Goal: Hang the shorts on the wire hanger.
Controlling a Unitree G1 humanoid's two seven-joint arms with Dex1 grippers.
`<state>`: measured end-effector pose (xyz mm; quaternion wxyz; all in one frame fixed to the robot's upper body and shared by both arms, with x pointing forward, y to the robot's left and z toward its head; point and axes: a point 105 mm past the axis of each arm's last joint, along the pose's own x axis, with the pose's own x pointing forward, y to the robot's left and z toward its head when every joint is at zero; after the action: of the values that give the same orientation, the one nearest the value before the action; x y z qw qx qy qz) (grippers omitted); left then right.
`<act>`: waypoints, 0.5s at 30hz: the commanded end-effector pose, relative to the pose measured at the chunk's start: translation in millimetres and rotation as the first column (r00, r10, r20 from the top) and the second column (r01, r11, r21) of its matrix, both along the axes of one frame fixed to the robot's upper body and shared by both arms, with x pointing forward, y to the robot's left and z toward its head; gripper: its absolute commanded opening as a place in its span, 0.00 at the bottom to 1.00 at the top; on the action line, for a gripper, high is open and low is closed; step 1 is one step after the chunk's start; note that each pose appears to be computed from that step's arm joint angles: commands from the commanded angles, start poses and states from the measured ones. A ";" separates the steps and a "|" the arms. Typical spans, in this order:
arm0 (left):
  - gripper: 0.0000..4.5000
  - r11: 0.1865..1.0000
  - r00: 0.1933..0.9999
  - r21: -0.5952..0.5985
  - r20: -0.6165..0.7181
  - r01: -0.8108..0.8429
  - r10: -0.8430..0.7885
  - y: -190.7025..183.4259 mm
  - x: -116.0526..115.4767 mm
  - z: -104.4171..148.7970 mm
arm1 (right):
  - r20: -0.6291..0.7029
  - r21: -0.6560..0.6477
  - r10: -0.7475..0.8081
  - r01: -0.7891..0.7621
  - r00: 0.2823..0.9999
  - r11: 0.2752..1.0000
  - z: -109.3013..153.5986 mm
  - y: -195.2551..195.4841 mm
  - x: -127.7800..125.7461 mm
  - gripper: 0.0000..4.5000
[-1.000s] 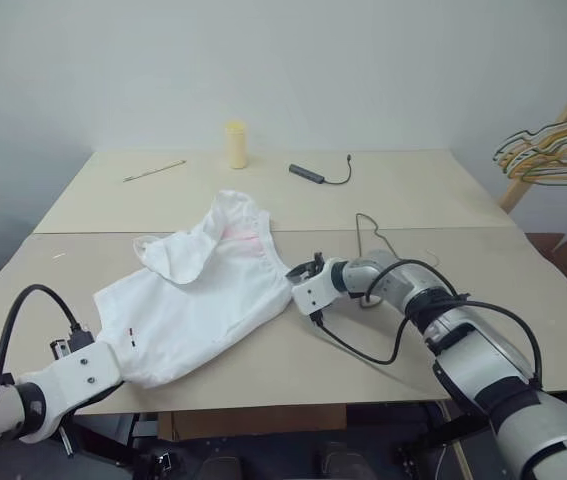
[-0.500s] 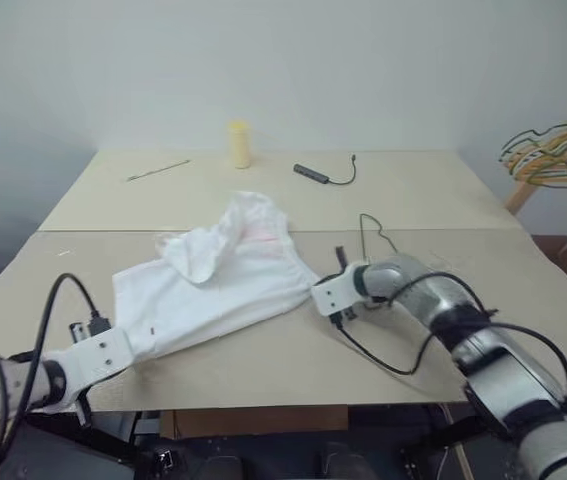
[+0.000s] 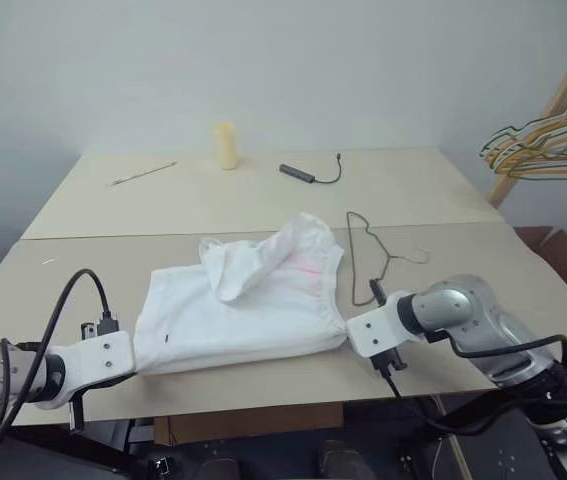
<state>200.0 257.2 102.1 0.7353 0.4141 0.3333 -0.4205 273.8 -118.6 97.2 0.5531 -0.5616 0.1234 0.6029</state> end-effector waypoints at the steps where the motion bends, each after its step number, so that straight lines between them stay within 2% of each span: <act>1: 0.00 0.998 0.991 -0.067 0.131 0.001 0.008 -8.7 32.7 17.5 | 0.085 0.131 -0.112 0.101 0.990 0.986 31.7 10.8 42.3 0.01; 2: 0.00 0.995 0.985 -0.097 0.172 -0.014 0.031 -11.0 45.0 21.2 | 0.100 0.161 -0.140 0.123 0.985 0.979 36.9 14.0 53.4 0.01; 4: 0.00 0.982 0.889 -0.146 0.425 -0.123 0.174 -10.3 109.3 48.2 | 0.212 0.302 -0.306 0.236 0.928 0.924 64.8 26.7 105.9 0.01; 5: 0.00 0.975 0.834 -0.159 0.508 -0.155 0.215 -12.1 132.8 61.2 | 0.252 0.346 -0.368 0.272 0.895 0.898 75.6 31.0 124.7 0.01; 6: 0.00 0.959 0.724 -0.205 0.629 -0.198 0.284 -13.4 162.0 87.3 | 0.358 0.400 -0.455 0.306 0.816 0.864 95.3 32.6 150.6 0.01; 7: 0.00 0.946 0.649 -0.237 0.688 -0.220 0.323 -14.5 178.3 103.9 | 0.426 0.428 -0.498 0.317 0.755 0.846 108.0 32.8 165.3 0.01; 8: 0.00 0.894 0.411 -0.372 0.795 -0.251 0.447 -9.0 200.0 153.8 | 0.544 0.494 -0.565 0.308 0.620 0.813 138.4 30.8 183.7 0.01; 9: 0.00 0.863 0.177 -0.448 0.853 -0.234 0.491 -4.7 206.2 203.8 | 0.608 0.598 -0.642 0.262 0.466 0.757 177.3 29.4 194.4 0.01; 10: 0.00 0.845 0.022 -0.492 0.862 -0.210 0.507 -1.5 205.3 234.7 | 0.625 0.662 -0.690 0.219 0.365 0.716 201.9 28.2 198.2 0.01; 11: 0.00 0.823 -0.136 -0.549 0.835 -0.144 0.533 1.2 193.3 273.0 | 0.618 0.746 -0.748 0.119 0.242 0.656 238.3 26.0 194.2 0.01; 13: 0.00 0.821 -0.299 -0.569 0.792 -0.045 0.532 5.1 166.7 315.5 | 0.558 0.829 -0.823 -0.082 0.106 0.553 286.4 20.8 177.1 0.01; 15: 0.00 0.844 -0.402 -0.537 0.768 0.019 0.498 8.8 138.9 338.5 | 0.520 0.833 -0.853 -0.252 0.052 0.493 311.1 17.4 156.7 0.01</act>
<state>366.0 252.9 419.6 0.8456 0.3666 -0.3405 0.1861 451.3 -89.4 373.7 0.8106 -0.4896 -0.3183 -0.0436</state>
